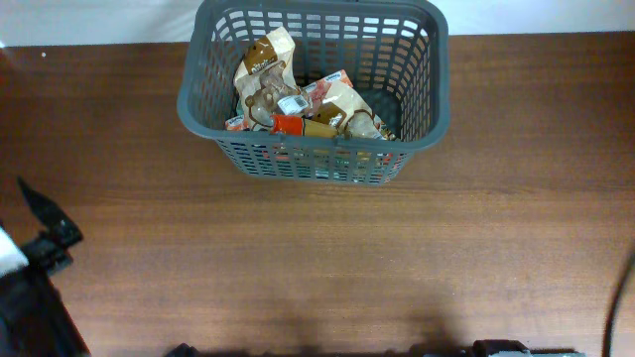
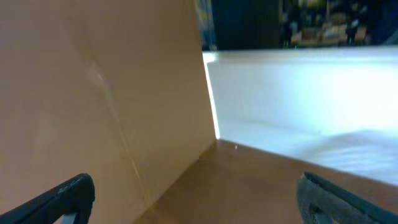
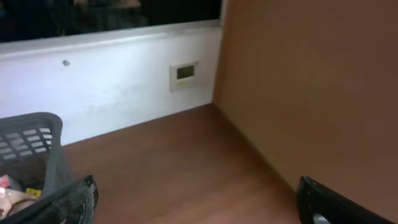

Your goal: Pack container

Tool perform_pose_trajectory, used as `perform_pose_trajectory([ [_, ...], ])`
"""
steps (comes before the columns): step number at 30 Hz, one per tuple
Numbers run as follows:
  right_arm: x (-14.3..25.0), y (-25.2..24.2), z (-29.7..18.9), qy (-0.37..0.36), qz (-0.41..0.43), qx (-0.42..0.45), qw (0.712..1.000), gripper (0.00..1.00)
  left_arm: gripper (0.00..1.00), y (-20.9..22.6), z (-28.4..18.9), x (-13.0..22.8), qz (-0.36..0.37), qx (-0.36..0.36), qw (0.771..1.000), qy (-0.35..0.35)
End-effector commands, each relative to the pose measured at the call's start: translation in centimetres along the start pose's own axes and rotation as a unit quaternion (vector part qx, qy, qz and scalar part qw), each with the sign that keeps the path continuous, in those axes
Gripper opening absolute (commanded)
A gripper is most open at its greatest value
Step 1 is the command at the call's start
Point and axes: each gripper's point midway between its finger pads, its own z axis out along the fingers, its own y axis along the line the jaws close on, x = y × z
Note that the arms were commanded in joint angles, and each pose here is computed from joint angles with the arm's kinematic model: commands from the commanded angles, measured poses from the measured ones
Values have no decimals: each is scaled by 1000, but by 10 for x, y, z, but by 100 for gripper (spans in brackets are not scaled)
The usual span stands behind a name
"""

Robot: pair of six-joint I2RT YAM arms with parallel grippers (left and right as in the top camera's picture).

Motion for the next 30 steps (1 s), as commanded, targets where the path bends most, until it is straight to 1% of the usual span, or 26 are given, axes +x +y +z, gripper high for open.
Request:
perform_pose_trajectory([
  [1,28,-23,-23,-1,16,28,999,99,99,4,-33,-17,-16,-10,999,-44],
  [5,60,-39,-46,-16,24,31,999,99,99,-1,-63,-20,-25,6,997,-70],
  [11,131,-44,-65,-3,19,5,1000,99,99,-10,-94,-14,-33,54,994,-84],
  [14,162,-45,-70,4,16,-5,1000,99,99,-14,-103,-1,-33,74,994,-69],
  [17,189,-41,-74,10,14,-28,999,99,99,-10,-108,12,-47,76,995,-49],
  [20,210,-34,-77,21,11,-55,998,99,99,-4,-110,31,-45,64,997,-17],
  [24,232,-30,-74,29,9,-67,997,99,99,-6,-111,51,-37,73,996,20],
  [27,245,-28,-69,39,4,-66,997,99,99,-9,-112,59,-39,85,995,37],
  [30,253,-15,-56,59,-2,-86,995,99,99,-11,-112,66,-36,91,994,49],
])
